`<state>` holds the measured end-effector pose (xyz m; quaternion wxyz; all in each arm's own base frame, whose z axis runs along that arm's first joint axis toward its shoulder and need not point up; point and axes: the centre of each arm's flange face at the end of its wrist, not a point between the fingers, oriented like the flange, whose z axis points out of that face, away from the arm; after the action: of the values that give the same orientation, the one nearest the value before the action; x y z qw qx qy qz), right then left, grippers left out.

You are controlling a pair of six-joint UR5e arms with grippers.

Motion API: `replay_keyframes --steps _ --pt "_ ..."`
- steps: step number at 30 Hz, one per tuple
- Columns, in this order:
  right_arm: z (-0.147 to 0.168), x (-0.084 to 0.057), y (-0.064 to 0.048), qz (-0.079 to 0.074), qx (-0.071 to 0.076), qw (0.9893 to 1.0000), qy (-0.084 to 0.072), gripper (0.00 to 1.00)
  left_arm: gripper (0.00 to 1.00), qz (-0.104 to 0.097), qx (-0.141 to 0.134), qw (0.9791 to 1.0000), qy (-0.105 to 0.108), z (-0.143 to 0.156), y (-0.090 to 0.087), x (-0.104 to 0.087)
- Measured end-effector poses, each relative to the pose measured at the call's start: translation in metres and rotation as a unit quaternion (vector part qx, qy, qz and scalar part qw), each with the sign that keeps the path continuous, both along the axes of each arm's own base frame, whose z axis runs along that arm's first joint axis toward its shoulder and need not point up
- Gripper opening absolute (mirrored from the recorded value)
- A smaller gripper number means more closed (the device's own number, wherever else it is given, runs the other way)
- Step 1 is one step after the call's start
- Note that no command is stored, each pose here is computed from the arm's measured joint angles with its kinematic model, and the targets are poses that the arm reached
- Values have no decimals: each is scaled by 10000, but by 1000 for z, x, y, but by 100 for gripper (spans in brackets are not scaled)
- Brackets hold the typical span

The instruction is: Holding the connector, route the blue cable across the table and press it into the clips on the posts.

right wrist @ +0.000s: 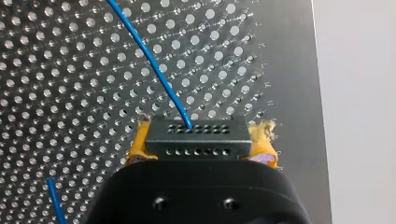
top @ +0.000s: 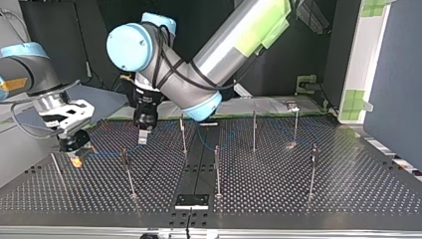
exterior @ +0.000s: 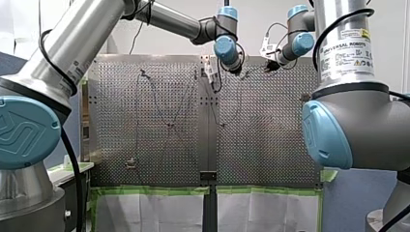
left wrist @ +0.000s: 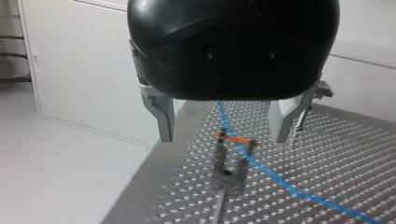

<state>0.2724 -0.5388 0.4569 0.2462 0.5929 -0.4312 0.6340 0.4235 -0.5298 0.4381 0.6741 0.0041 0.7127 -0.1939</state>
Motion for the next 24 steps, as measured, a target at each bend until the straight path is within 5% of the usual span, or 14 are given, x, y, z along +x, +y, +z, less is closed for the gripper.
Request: replay_keyframes --steps 12,19,24 --pt "0 0 0 0 1 10000 0 0 100 188 -411 9983 -367 28 33 -11" --pt "0 0 0 0 0 10000 0 0 100 42 -749 9959 -506 41 36 -31" --pt "0 0 0 0 0 10000 0 0 100 -148 -1123 9918 -596 51 36 -54"
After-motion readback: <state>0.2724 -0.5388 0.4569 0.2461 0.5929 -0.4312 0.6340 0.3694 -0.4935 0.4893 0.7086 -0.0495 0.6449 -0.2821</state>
